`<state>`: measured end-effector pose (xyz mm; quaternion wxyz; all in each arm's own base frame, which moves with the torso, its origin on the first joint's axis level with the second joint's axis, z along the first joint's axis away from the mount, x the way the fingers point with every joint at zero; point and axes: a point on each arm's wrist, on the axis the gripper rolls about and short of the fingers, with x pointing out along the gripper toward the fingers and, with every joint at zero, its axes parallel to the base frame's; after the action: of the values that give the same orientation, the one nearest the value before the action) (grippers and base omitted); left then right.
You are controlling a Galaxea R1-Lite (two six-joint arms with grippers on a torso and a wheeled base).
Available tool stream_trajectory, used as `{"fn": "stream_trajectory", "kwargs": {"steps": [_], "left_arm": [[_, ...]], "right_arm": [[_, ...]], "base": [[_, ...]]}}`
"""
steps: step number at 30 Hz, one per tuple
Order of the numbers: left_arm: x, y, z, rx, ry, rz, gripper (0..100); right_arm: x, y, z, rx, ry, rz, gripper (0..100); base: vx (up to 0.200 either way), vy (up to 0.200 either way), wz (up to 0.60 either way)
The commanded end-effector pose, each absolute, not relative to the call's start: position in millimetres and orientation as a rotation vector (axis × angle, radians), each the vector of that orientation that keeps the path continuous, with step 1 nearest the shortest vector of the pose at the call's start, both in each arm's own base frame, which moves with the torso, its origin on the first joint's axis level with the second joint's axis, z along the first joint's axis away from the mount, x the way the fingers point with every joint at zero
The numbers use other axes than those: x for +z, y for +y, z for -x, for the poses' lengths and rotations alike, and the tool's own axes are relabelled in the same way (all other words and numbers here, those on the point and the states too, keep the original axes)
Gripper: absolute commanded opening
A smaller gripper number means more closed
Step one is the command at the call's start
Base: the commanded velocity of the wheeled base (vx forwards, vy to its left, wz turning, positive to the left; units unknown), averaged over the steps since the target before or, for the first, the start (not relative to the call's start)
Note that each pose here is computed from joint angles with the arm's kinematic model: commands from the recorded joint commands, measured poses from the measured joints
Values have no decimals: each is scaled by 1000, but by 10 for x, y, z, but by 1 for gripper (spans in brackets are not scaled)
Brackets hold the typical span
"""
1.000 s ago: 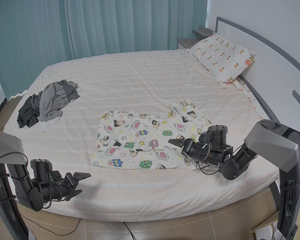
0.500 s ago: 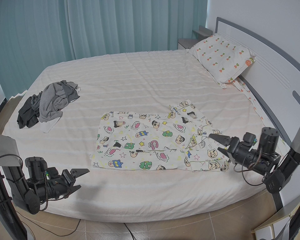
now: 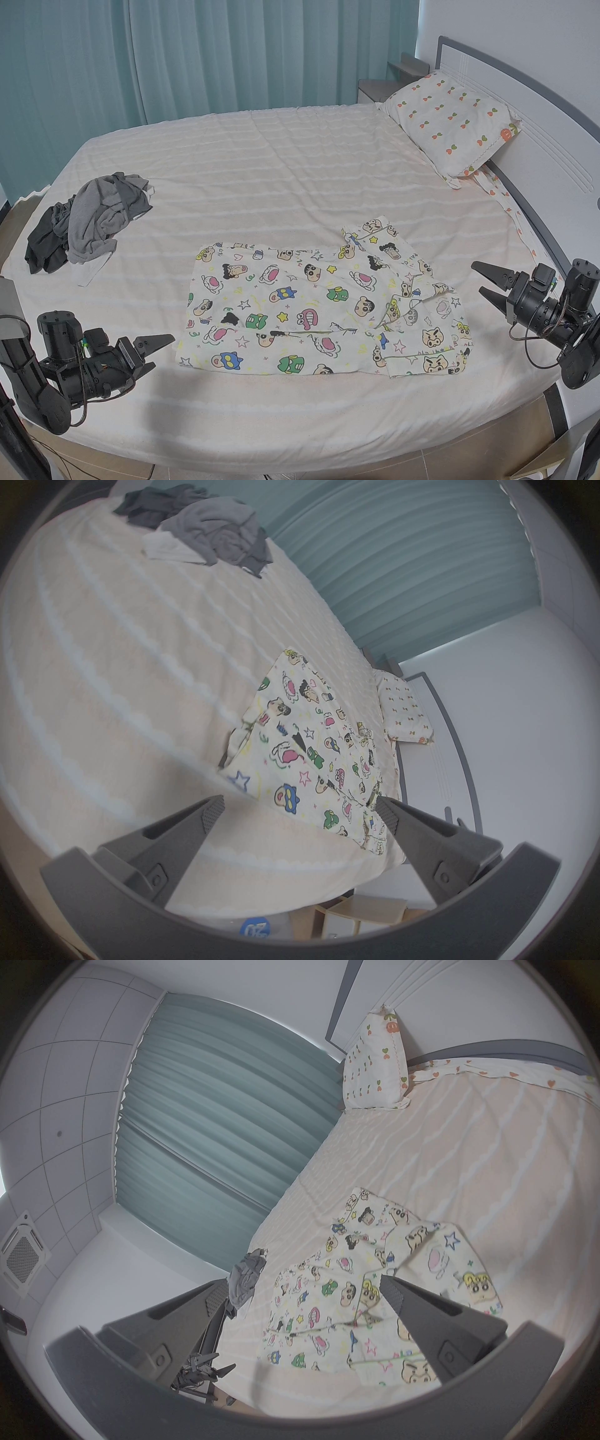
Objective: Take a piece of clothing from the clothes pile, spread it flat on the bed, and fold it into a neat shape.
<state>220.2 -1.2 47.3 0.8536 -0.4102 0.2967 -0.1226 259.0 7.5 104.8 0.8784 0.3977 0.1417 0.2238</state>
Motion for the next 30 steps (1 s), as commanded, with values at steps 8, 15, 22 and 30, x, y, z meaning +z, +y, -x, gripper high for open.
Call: {"fn": "stream_trajectory", "kwargs": {"steps": [8,15,22,30], "left_arm": [[445,-17,-2174,-256,642,858,100],[417,-26,-2183,-256,655,857,100],[422,-26,-2199,-265,647,839,100],[312,-3,-2713,-374,559,497,100]], "right_arm": [[1069,83,-2527,472,296,-829,100],[1067,83,-2520,473,298,-828,100],[1053,87,-2529,473,305,-829,100],[1033,89,-2512,478,318,-832,100]], "base": [[0,0,0],[143,0,0],[29,0,0],[0,0,0]]}}
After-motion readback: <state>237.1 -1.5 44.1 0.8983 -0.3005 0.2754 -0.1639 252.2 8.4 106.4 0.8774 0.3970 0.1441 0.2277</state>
